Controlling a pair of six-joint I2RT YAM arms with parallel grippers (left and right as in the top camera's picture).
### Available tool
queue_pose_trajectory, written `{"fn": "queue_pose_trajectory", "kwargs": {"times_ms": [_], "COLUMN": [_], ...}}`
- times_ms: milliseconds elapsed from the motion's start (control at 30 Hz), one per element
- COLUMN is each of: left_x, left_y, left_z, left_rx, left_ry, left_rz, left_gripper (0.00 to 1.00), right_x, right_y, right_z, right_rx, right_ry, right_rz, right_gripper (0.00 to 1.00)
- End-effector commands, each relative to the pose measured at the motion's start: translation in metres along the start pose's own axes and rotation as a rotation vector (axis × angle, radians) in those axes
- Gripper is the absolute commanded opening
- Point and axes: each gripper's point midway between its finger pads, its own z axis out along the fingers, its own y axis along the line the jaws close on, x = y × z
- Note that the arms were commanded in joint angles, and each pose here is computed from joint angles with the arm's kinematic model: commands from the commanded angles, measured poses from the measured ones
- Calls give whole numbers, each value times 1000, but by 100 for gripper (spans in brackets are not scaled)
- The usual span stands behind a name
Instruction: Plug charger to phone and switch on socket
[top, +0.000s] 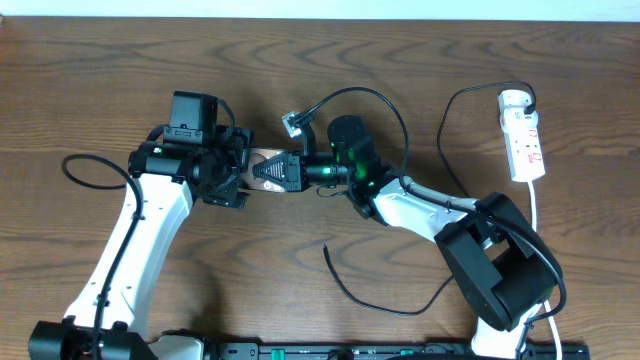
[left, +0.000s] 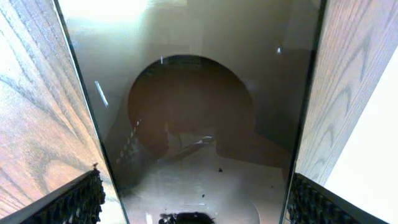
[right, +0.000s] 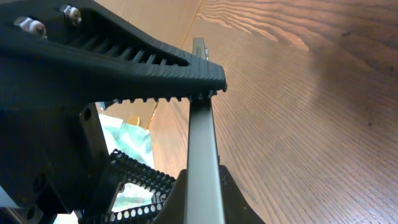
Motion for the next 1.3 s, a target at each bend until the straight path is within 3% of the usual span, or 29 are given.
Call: {"fn": "queue_pose_trajectory", "kwargs": {"times_ms": [0, 167, 300, 433, 500, 633, 867, 1100, 1267], "left_x": [2, 17, 34, 43, 43, 44, 42, 36, 28], "left_y": [-5, -24, -51, -71, -79, -95, -115, -117, -110], "left_z": [-3, -6, -17, -29, -33, -39, -39, -33, -31], "left_rx": [27, 116, 275, 405, 452, 519, 660, 904, 950], "left_ry": [5, 95, 194, 235, 218, 192, 161, 152, 140], "left_rz": [75, 216, 466, 644, 700, 736, 710, 586, 523], "left_gripper": [91, 91, 91, 91, 91, 92, 92, 92, 92], "right_x": [-16, -39, -60, -83, -98, -121, -158, -162, -148], "right_y": [3, -17, -37, -52, -65, -69, -48, -24, -12], "right_z": [-10, -32, -57, -84, -104, -128, -150, -143, -124], "right_rx": [-17, 21, 61, 74, 78, 19, -143, -230, -237], "right_ry": [-28, -88, -149, -226, -292, -387, -533, -522, -442], "right_rz": [-38, -19, 31, 166, 331, 563, 749, 738, 723], "right_gripper": [1, 1, 1, 1, 1, 1, 2, 2, 2]}}
